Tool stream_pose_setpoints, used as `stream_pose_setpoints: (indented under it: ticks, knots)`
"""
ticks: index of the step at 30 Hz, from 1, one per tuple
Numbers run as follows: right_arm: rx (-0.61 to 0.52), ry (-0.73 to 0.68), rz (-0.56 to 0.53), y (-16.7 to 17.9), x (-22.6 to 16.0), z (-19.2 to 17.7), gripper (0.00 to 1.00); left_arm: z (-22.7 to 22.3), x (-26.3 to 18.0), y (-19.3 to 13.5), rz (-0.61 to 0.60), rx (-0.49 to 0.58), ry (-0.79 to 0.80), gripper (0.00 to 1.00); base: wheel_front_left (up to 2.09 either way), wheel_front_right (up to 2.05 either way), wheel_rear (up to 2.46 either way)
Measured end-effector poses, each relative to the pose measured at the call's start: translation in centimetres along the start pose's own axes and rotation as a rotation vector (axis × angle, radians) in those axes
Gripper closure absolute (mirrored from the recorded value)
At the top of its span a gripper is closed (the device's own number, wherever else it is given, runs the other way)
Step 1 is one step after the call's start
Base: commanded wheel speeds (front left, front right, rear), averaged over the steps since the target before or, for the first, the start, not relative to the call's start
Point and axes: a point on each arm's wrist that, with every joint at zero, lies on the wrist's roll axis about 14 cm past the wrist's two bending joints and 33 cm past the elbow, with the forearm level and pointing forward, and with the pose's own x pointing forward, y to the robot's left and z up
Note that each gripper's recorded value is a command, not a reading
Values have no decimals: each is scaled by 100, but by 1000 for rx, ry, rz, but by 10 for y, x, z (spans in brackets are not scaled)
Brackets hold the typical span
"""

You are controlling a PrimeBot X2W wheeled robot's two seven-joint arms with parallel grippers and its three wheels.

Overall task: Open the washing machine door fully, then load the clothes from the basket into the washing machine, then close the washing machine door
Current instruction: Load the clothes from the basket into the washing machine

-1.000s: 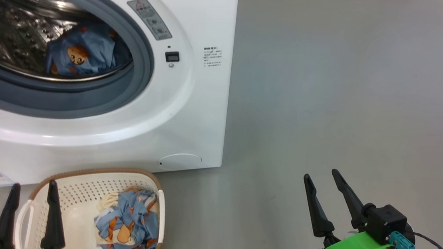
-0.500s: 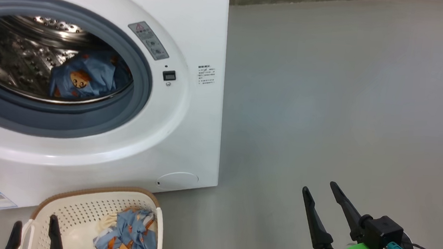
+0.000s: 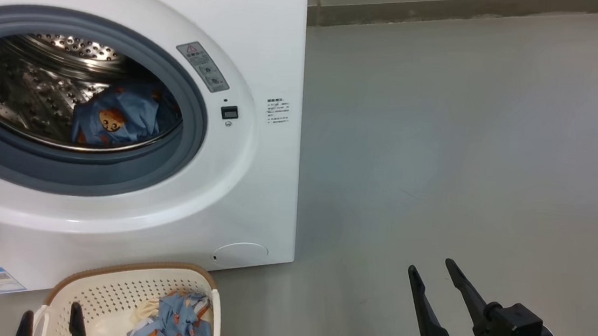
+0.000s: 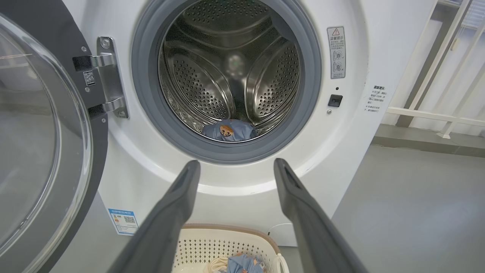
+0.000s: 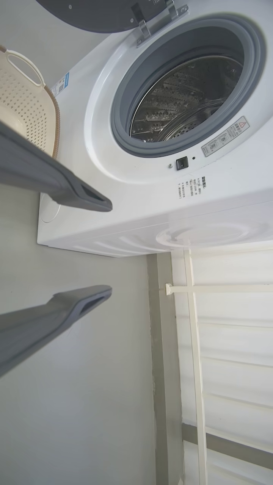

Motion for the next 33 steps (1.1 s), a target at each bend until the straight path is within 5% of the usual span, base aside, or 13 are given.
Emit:
stream_pose_setpoints:
  ticks: [25, 33]
  knots:
    - [6, 33, 6, 1, 7, -12, 0, -17, -5, 5, 34, -6, 60, 0, 0, 0, 0]
    - [9, 78, -32, -15, 23, -30, 0, -43, 24, -4, 8, -41, 129, 0, 0, 0, 0]
